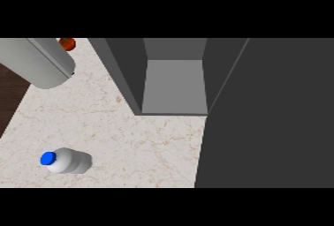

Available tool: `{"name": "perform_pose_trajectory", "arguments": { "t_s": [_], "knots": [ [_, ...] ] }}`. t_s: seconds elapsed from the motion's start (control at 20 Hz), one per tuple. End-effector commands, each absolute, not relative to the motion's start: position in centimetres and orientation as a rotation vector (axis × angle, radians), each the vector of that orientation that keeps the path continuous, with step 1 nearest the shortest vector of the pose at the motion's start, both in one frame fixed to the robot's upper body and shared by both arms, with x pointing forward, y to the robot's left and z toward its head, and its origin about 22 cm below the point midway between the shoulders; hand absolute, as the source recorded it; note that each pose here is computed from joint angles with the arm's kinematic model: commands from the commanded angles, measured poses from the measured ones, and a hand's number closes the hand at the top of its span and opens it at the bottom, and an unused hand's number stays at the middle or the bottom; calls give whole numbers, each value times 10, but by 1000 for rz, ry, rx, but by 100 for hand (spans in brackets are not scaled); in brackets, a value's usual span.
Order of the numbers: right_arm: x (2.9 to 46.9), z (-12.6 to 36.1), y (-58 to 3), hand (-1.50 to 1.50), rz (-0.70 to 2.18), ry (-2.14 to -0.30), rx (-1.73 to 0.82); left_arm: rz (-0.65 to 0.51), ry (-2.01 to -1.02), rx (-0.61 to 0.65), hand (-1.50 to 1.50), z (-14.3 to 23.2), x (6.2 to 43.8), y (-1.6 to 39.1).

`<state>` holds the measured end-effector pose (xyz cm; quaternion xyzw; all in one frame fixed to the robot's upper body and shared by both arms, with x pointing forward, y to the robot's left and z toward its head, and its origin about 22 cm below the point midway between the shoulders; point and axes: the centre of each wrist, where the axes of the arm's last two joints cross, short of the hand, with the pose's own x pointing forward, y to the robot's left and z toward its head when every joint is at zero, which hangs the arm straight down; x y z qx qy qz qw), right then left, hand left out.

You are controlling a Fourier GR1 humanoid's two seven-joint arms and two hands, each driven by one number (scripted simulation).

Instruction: Pick up the bottled water, place it into the cabinet and close the cabinet

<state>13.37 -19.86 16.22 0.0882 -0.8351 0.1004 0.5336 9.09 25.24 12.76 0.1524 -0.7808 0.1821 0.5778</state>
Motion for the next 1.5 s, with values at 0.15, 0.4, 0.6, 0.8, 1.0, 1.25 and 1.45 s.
{"name": "perform_pose_trajectory", "arguments": {
  "t_s": [0.15,0.4,0.6,0.8,1.0,1.25,1.45],
  "knots": [
    [130,163,-188,-150,235,-1977,238,483,-1820,346,-150,138,74,233],
    [104,184,-188,-150,242,-1976,227,419,-1757,426,-150,136,76,248],
    [125,164,-179,-150,247,-1989,226,380,-1731,423,-150,118,92,254],
    [114,180,-181,-150,225,-1998,223,423,-1714,424,-150,108,94,265],
    [121,182,-181,-150,242,-1993,217,435,-1692,425,-150,78,109,261],
    [113,181,-182,-150,227,-1983,238,477,-1619,443,-150,40,111,282],
    [118,173,-179,-150,226,-2001,217,487,-1583,434,-150,27,112,310]
  ]
}}
